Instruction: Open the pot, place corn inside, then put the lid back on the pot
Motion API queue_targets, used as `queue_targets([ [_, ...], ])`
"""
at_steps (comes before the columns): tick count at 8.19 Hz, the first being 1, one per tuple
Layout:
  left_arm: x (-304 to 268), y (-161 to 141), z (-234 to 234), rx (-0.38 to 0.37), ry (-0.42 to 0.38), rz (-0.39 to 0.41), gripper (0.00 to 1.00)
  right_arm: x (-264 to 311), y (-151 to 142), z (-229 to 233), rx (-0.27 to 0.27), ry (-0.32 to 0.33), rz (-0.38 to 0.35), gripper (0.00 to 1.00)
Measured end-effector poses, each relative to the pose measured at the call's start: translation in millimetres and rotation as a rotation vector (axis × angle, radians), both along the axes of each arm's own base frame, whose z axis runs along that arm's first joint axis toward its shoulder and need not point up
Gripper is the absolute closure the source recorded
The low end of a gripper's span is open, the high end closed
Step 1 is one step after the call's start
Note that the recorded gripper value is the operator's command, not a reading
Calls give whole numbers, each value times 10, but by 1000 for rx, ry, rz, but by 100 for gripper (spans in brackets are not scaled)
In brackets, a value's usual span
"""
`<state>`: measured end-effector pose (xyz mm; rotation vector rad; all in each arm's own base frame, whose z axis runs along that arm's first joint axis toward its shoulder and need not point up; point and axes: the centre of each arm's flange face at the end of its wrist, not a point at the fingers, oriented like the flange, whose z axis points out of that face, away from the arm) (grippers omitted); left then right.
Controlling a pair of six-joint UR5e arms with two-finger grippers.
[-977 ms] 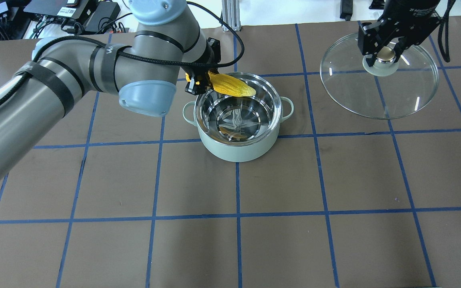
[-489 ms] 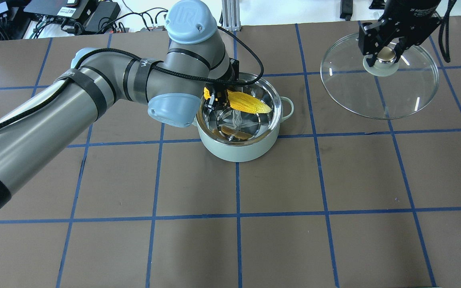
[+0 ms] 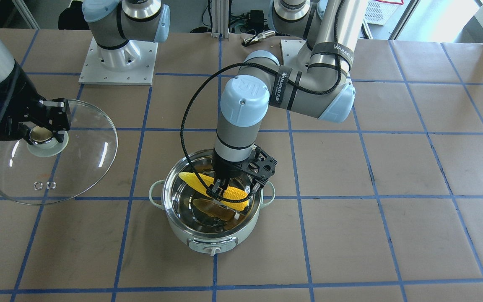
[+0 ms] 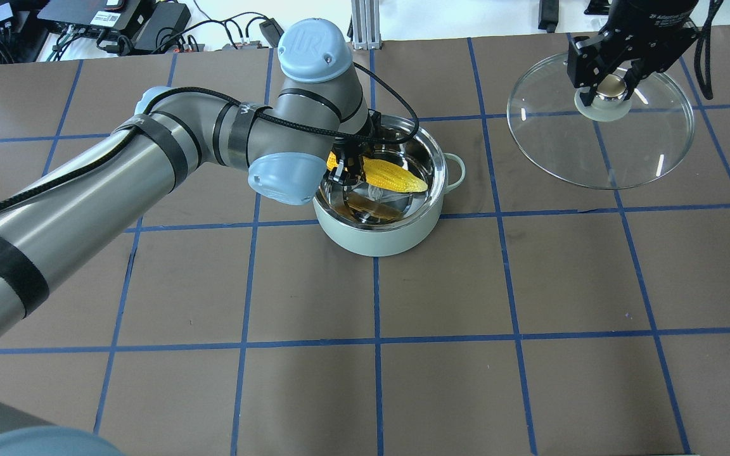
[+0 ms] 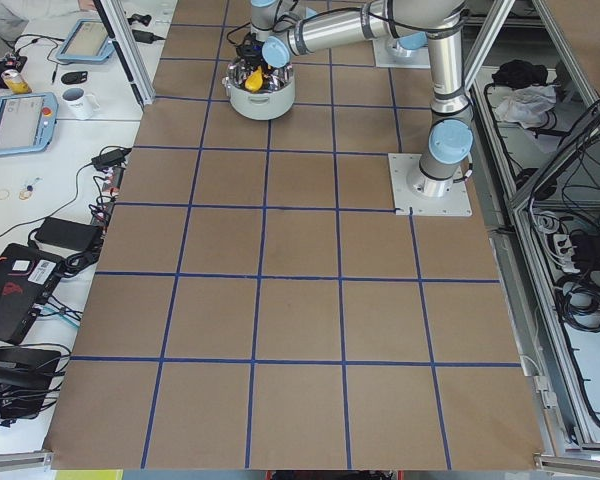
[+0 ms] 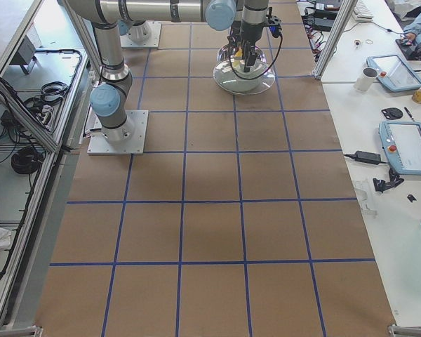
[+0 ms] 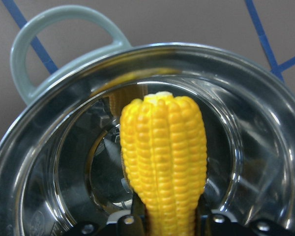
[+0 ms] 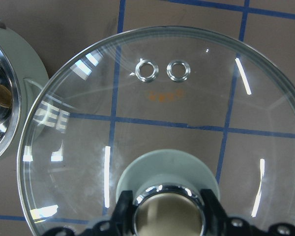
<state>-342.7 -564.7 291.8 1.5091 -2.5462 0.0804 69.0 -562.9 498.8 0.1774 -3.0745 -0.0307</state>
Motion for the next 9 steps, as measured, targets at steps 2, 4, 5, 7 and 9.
queue_targets([
  [2, 7, -1, 16, -2, -2, 20, 0, 0, -2, -3, 0, 0, -1, 75],
  [4, 10, 11, 104, -13, 5, 28, 0, 0, -1, -2, -1, 0, -1, 76],
  [5, 10, 14, 130, -17, 7, 28, 0, 0, 0, 0, -1, 0, -1, 76],
  [7, 28, 7, 198, -30, 9, 7, 0, 1, 0, 1, -2, -1, -3, 77],
  [9, 88, -38, 391, -76, 2, -95, 0, 23, -8, 15, -11, -8, -26, 76],
])
